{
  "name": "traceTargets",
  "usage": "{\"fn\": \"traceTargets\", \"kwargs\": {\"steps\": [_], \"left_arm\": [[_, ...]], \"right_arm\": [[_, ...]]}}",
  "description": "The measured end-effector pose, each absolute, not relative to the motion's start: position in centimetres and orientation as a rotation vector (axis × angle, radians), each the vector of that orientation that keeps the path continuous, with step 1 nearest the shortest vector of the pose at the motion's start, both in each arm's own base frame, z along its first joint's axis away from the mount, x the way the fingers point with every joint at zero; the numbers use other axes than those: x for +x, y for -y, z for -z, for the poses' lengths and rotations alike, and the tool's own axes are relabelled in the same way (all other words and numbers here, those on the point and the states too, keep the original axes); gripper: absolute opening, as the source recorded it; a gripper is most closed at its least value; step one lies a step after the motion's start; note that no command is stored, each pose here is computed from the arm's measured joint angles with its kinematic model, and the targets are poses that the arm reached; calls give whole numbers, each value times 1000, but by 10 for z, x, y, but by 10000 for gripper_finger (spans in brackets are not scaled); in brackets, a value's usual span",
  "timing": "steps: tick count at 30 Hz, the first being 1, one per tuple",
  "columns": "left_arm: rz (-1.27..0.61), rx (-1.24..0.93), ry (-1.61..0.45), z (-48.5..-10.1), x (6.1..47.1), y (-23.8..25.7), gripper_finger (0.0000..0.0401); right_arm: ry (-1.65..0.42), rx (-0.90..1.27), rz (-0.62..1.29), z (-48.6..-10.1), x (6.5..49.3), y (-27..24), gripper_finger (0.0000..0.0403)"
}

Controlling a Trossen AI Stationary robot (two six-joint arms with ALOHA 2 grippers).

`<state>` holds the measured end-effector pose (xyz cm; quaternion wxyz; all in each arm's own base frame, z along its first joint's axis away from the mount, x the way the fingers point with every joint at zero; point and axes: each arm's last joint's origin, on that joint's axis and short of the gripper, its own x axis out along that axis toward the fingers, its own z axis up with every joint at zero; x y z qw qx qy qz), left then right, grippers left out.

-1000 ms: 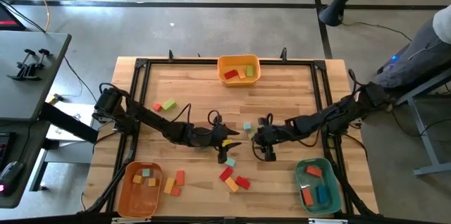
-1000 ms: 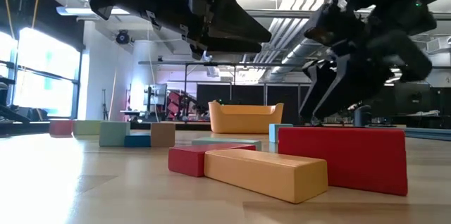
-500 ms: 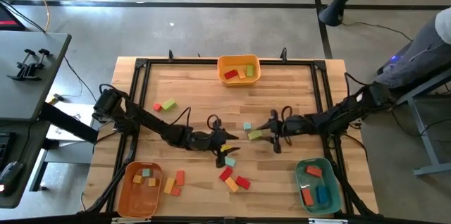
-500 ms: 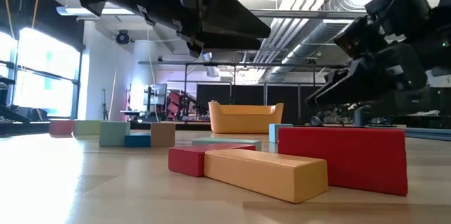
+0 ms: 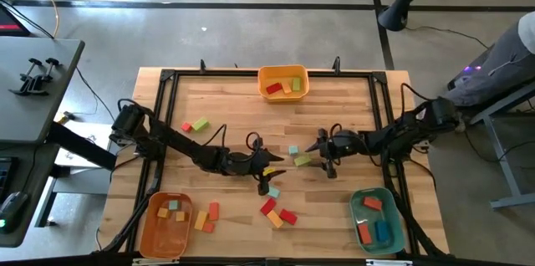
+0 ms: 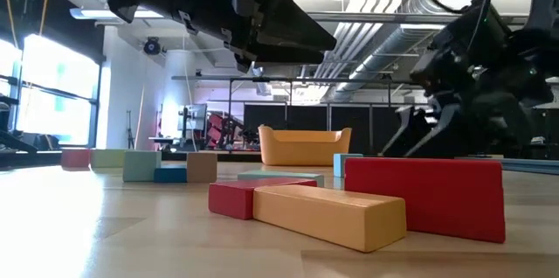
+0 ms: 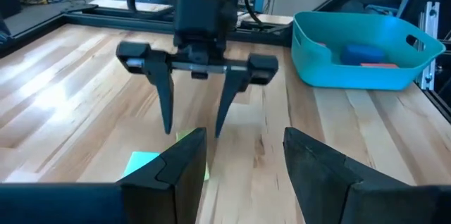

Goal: Sort blocks by size
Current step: Put the small green rectangle block into the yellow bin

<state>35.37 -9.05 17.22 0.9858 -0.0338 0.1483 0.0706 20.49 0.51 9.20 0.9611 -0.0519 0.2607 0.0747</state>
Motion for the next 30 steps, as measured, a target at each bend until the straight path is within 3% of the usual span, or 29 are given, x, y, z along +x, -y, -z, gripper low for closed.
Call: {"fn": "traceTargets", "kwargs": {"steps": [10, 17, 21, 27, 30], "left_arm": [[-149, -70, -297, -172, 354, 88, 177], [-149, -61, -308, -171, 354, 88, 177], [-167, -32, -378, -166, 350, 89, 177], [-381, 59, -530, -159, 334, 85, 177], [-480, 111, -598, -154, 328, 79, 177]], "right_arm": [[-589, -92, -174, -73, 210, -5, 238], [-594, -68, -214, -66, 221, -6, 165], [-613, 58, -169, -67, 221, -8, 127], [-563, 166, -214, -82, 222, -26, 127], [-426, 144, -196, -108, 233, -24, 127]]}}
